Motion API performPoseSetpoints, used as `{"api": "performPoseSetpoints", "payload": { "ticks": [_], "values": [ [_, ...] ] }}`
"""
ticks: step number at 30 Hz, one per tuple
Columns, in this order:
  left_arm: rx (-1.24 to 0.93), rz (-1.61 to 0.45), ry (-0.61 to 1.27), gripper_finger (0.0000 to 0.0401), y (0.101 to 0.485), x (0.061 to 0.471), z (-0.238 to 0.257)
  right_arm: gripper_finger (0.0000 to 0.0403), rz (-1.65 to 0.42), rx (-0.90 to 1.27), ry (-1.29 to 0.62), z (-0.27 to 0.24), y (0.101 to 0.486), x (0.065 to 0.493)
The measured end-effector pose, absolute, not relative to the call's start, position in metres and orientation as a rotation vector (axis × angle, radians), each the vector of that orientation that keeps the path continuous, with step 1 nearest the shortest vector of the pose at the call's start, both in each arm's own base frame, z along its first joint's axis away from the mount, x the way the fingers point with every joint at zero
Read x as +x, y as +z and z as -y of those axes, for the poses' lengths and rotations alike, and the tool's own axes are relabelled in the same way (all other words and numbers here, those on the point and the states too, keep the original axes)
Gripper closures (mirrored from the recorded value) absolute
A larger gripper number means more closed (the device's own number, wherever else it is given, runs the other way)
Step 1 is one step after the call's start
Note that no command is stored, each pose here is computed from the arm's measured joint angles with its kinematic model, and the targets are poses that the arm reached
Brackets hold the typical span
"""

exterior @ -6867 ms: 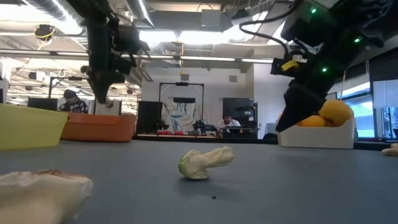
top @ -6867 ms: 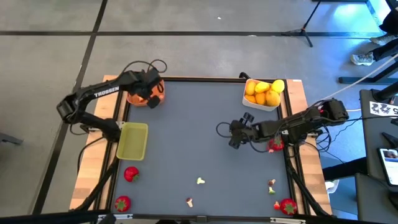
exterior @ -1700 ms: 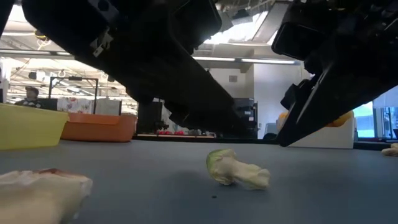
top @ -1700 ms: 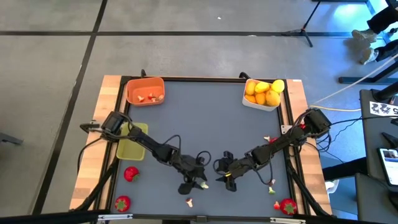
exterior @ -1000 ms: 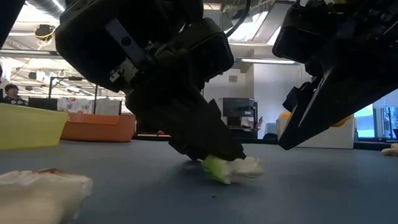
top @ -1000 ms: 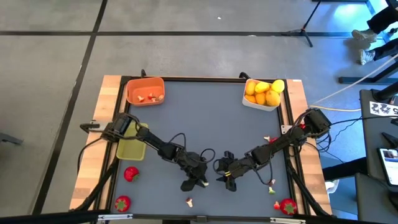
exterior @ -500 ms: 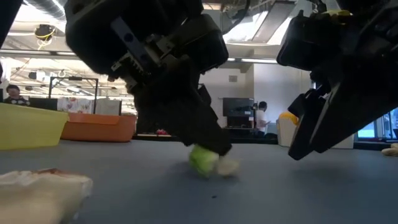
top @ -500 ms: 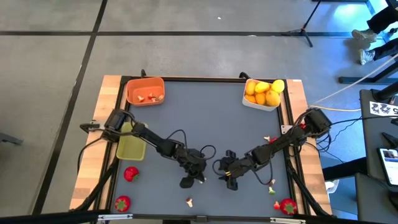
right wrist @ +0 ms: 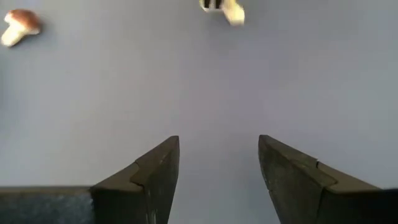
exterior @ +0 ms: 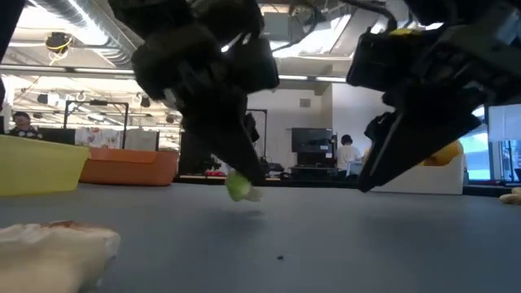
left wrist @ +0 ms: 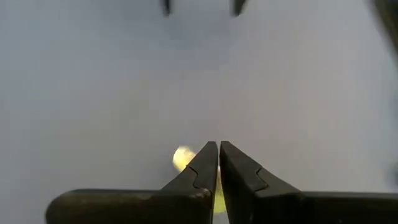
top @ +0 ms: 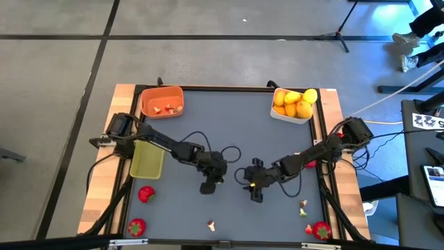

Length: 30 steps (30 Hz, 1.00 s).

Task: Sort produce into baskets
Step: Put the green mushroom into the orange bin

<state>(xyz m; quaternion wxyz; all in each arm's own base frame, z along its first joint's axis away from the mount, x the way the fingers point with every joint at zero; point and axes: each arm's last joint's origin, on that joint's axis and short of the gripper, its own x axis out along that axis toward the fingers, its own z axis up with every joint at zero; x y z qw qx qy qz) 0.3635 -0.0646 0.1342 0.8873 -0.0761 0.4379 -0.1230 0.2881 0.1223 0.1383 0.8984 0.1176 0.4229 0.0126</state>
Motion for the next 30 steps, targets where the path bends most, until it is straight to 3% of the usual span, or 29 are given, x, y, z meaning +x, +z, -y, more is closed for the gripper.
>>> {"api": "performPoseSetpoints", "payload": {
  "ticks": [4, 9, 16, 21, 30],
  "values": [
    [-0.153, -0.953, -0.199, 0.0356, 0.131, 0.362, 0.051, 0.0185, -0.870, 0.235, 0.015, -0.116, 0.138, 0.291],
    [-0.139, -0.957, -0.196, 0.0291, 0.132, 0.362, 0.041, 0.0185, -0.871, 0.185, 0.029, -0.112, 0.138, 0.292],
    [-0.142, -0.911, -0.235, 0.0226, 0.162, 0.354, 0.036, 0.0185, -0.873, 0.090, 0.040, -0.100, 0.137, 0.296],
    [-0.118, -0.944, -0.263, 0.0218, 0.162, 0.350, 0.045, 0.0185, -0.861, 0.050, 0.028, -0.087, 0.138, 0.301],
    [0.047, -0.989, -0.223, 0.0234, 0.129, 0.355, 0.069, 0.0185, -0.827, 0.022, 0.010, -0.085, 0.140, 0.303]
  ]
}}
